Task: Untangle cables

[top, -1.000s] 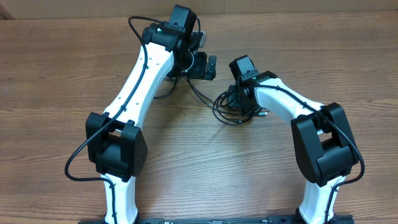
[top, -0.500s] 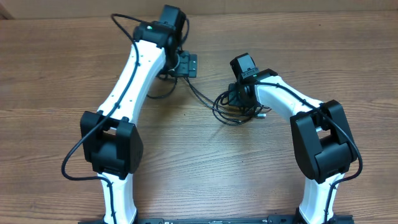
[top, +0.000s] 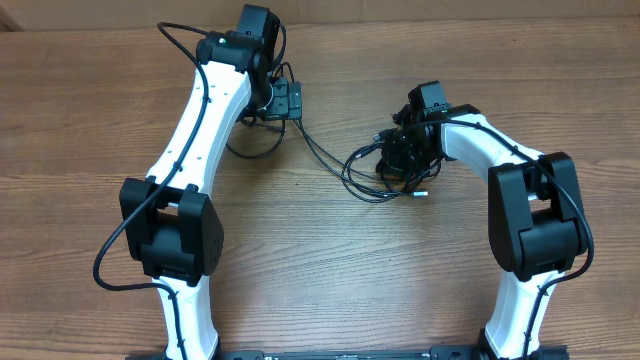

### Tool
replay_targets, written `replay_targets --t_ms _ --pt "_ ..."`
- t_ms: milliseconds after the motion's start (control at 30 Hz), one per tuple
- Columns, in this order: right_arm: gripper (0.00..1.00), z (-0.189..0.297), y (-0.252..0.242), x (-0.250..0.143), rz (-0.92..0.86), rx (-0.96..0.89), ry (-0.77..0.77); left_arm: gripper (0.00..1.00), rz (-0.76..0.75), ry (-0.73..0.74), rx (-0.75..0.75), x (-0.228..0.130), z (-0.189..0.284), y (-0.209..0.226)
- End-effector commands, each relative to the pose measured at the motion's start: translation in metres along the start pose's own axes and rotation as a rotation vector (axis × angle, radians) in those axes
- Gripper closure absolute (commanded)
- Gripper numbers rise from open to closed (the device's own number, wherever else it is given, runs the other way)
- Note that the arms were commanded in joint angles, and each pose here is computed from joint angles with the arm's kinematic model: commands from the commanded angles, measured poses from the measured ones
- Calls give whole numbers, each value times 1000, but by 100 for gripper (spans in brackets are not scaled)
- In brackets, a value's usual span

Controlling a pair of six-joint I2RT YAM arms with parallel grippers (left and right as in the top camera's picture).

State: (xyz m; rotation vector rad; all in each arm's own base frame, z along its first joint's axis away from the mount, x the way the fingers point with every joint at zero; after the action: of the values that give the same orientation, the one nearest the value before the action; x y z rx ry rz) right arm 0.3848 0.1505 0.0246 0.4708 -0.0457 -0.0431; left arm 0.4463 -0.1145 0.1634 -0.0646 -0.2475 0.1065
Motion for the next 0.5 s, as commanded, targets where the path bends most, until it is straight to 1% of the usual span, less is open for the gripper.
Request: replay_targets --t_ms 0,467 --pt "96 -22 -26 -20 -33 -91 78 0 7 -8 10 1 1 0" --pt "96 -23 -26 -21 -32 -97 78 0 7 -10 9 2 1 0"
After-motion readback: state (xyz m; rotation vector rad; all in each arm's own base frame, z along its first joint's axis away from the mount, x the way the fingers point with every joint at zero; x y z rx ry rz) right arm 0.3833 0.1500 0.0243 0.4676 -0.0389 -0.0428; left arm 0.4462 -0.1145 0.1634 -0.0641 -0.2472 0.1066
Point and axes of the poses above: each gripper's point midway between its finger pads, its own z axis back along the fingers, its own y axis along the line the jaws close on, x = y × z, the point moved 3 cm from there along z, back along the fingers, and after that the axes turned 3 degrees about z, right-handed, at the moved point
